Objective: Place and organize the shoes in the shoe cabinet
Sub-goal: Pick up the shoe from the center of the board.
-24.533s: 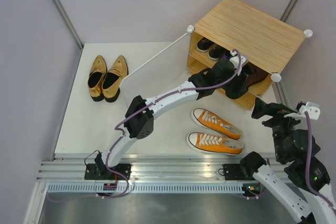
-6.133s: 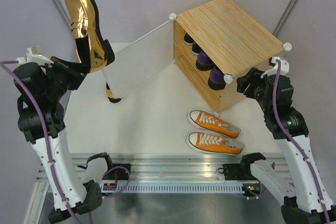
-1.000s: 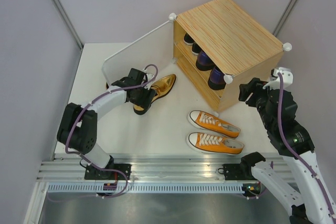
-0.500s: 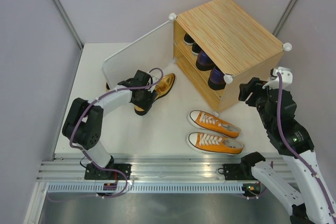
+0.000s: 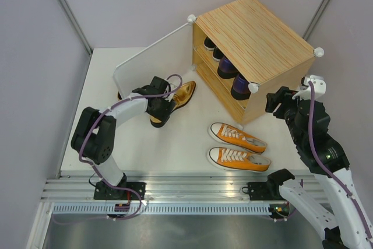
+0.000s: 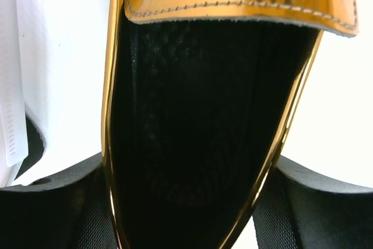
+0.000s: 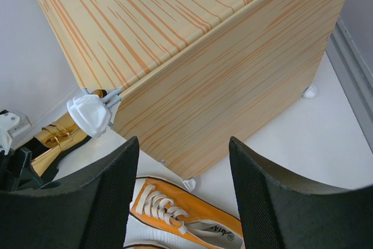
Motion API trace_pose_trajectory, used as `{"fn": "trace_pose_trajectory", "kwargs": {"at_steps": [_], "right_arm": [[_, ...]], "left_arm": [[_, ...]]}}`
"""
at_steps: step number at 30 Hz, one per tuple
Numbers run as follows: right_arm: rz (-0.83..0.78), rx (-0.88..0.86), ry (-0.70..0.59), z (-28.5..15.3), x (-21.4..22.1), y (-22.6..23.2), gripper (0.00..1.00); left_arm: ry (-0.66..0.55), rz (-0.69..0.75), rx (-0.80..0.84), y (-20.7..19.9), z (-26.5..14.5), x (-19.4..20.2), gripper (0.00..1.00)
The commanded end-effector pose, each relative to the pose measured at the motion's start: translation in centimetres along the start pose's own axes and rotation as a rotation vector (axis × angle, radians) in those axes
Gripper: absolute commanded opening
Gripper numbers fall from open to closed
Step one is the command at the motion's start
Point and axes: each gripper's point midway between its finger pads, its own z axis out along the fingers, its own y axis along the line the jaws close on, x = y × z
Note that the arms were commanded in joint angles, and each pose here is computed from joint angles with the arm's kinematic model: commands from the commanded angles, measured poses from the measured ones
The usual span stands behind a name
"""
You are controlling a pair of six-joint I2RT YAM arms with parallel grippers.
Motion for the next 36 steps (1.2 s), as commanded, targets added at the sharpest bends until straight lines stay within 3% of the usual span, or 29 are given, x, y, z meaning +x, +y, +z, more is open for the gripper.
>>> {"fn": "trace_pose_trajectory", "kwargs": {"at_steps": [1, 8, 20, 29, 30, 36], "right_arm": [[0.002, -0.001, -0.036, -0.1, -1.0, 0.1, 0.68], [-0.011, 0.011, -0.035, -0.1, -0.9, 0.0, 0.68], [-0.039, 0.051, -0.039, 0.2, -1.4, -0.3, 0.68], [-0.05, 0.069, -0.04, 0.4, -1.4, -0.5, 0.68], [-0.048, 0.062, -0.039, 0.4, -1.4, -0.3, 0.68], [-0.045, 0.042, -0.022, 0.7, -0.8, 0.3, 0.68]], "left_arm": [[-0.231, 0.032, 0.034, -0.5, -1.9, -6.4, 0.02], [-0.395, 0.001, 0.071, -1.0, -2.6, -11.1, 0.02], [-0.472, -0.049, 0.061, -0.3, -1.3, -17.3, 0.02], [-0.42, -0.182, -0.016, 0.6, -2.4, -12.6, 0.02], [-0.458, -0.195, -0.015, 0.7, -3.3, -12.9, 0.02], [-0.49, -0.265, 0.103, -1.6, -2.2, -10.4, 0.02]]}}
